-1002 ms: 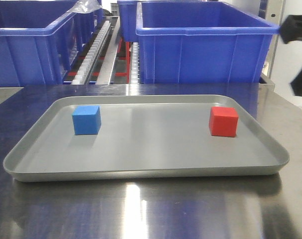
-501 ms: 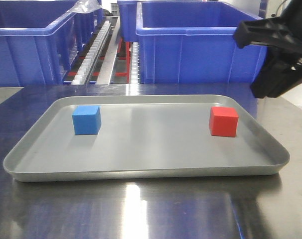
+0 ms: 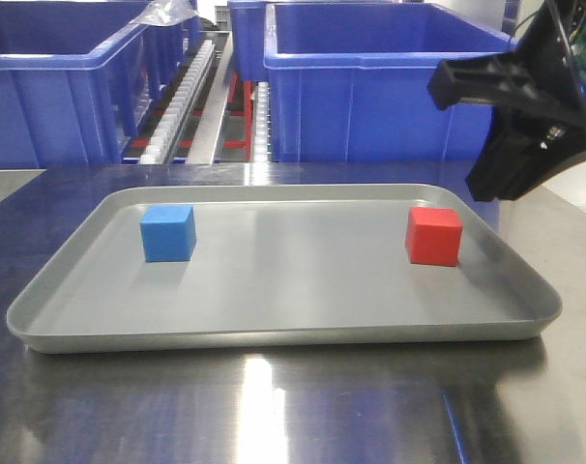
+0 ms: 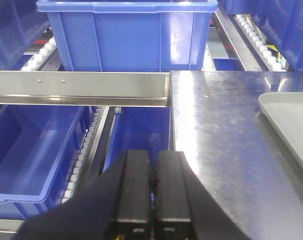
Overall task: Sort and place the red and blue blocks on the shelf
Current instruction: 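Move the open right gripper over the red cube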
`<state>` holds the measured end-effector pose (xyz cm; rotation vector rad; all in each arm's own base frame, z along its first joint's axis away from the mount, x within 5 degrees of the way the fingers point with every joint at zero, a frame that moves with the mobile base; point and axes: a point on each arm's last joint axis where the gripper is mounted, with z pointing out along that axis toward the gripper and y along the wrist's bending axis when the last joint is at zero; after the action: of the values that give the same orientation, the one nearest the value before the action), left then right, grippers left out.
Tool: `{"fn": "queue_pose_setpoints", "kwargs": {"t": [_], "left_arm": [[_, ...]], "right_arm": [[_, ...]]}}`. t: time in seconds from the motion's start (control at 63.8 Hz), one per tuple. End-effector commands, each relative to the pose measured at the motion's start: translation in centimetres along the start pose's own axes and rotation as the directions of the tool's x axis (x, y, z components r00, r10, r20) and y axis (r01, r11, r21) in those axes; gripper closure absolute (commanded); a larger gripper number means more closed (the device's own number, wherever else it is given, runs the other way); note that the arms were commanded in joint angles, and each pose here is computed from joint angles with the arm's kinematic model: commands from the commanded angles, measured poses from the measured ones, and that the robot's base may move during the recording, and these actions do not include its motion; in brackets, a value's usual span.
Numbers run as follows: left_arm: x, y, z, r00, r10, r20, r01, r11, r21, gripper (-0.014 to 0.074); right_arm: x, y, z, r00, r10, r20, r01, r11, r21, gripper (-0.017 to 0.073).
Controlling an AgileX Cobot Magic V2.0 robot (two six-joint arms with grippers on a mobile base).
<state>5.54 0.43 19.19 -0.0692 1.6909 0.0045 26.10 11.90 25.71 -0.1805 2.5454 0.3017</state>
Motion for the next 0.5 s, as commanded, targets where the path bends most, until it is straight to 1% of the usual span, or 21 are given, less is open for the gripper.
{"fn": "queue_pose_setpoints", "kwargs": {"t": [0.0,0.172,0.486], "left_arm": [[0.2,-0.2,0.1,0.998,-0.013,0.061,0.011,1.0,0.021,0.047],[0.2,-0.2,0.1,0.998,-0.013,0.061,0.011,1.0,0.021,0.047],[0.2,-0.2,0.1,0.998,-0.013,0.061,0.011,1.0,0.021,0.047]], "right_arm": [[-1.6,0.5,-1.3,0.994,0.0,0.107,0.003,1.0,-0.03,0.0506],[-1.5,0.5,-1.3,0.994,-0.002,0.108,0.005,0.999,-0.031,0.0506],[-1.6,1.6,-1.4,0.99,-0.027,0.14,0.036,0.998,-0.061,0.0506]]}}
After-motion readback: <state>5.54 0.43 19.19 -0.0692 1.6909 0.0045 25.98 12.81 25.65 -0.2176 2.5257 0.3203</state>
